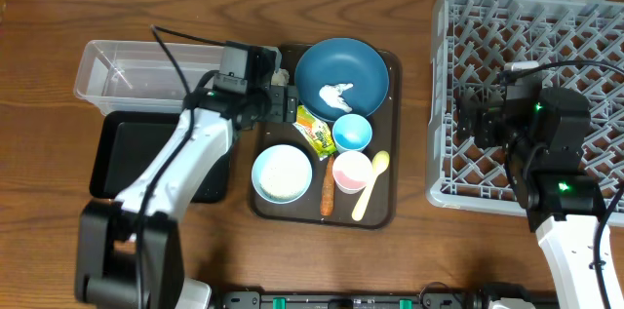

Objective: Sort waste into correct bins and load items into the dishwasher rack
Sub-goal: 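Reach the left gripper to the white tissue on the tray and grasp it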

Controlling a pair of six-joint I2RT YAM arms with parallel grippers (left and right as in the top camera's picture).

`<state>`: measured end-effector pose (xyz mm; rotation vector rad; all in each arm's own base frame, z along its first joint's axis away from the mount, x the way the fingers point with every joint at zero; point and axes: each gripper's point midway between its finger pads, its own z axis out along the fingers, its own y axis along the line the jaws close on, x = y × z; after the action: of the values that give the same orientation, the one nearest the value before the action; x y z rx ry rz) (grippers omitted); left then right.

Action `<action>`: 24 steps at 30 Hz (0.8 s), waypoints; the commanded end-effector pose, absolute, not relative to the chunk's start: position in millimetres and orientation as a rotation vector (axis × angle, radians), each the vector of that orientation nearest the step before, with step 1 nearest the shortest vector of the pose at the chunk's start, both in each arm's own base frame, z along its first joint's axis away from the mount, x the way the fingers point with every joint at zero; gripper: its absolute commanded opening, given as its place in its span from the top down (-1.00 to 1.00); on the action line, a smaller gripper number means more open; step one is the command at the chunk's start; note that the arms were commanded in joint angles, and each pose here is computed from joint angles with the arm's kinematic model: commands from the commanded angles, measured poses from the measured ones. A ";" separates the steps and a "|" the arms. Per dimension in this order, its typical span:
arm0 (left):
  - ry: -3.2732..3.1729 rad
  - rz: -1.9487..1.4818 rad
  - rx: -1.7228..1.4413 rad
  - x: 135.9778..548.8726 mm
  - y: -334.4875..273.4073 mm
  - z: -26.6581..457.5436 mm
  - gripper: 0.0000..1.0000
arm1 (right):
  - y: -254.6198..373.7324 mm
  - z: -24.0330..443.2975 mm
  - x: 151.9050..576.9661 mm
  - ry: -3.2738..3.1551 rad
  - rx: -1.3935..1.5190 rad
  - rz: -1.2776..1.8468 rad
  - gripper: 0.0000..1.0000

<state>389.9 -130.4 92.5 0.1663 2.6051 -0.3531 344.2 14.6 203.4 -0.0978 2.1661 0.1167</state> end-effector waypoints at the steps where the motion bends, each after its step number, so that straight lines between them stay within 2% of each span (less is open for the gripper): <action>1: 2.610 -0.277 0.144 402.3 -123.9 79.7 -0.70 | 21.6 214.4 346.3 2.142 -0.107 0.142 -0.98; 10: 2.638 -0.263 0.142 413.9 -126.1 44.6 -0.64 | 21.6 214.4 346.3 2.142 -0.107 0.142 -0.98; 14: 2.629 -0.265 0.142 418.6 -127.3 39.9 -0.37 | 21.6 214.4 346.3 2.142 -0.107 0.142 -0.98; 17: 2.637 -0.264 0.142 419.7 -127.7 32.7 -0.32 | 21.6 214.3 346.3 2.142 -0.108 0.142 -0.99; 20: 2.654 -0.260 0.142 417.9 -127.2 25.6 0.01 | 21.6 214.4 346.3 2.142 -0.107 0.142 -0.98; 24: 2.646 -0.262 0.142 419.6 -127.6 26.6 0.26 | 21.6 214.4 346.3 2.142 -0.107 0.142 -0.99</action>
<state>413.6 -126.9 25.0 0.1421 2.6594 -0.2706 344.2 14.6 203.3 -0.0980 2.1664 0.1172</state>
